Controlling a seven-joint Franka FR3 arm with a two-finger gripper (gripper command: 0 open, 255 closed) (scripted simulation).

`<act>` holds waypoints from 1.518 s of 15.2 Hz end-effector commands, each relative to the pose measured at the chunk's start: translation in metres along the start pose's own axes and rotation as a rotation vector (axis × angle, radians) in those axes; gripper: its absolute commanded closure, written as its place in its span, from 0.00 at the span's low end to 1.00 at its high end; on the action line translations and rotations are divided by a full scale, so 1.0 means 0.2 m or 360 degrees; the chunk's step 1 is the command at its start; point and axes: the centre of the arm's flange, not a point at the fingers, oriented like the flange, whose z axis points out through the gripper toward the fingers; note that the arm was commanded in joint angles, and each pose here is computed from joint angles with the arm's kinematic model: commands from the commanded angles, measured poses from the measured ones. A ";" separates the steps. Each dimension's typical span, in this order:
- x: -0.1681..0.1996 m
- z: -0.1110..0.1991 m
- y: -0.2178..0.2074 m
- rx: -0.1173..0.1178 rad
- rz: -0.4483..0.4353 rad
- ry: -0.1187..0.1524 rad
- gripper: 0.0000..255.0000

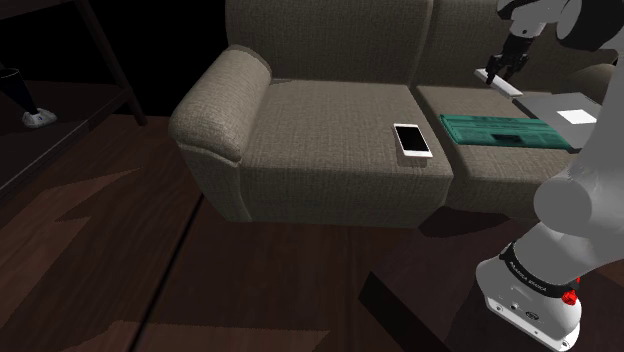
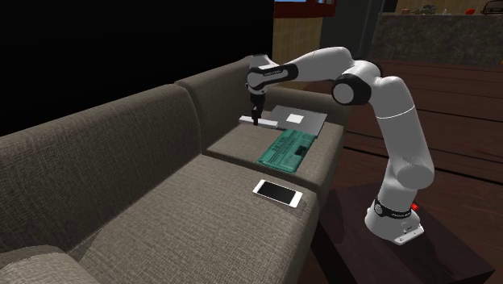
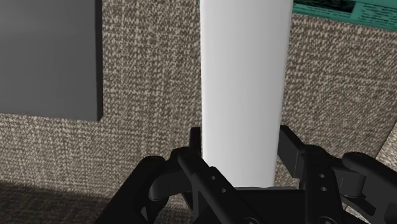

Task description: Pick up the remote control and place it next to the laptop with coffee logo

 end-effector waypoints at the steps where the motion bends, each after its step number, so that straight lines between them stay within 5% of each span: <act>1: 0.00 0.05 0.00 -0.0001 0.0000 0.0001 1.00; 13: -0.01 0.38 -0.01 -0.0001 0.0000 0.0001 1.00; 21: -0.01 0.38 -0.01 -0.0001 0.0000 0.0001 1.00; 22: -0.01 0.38 -0.01 -0.0001 0.0000 0.0001 0.00; 23: -0.01 0.38 -0.01 -0.0001 0.0000 0.0001 0.00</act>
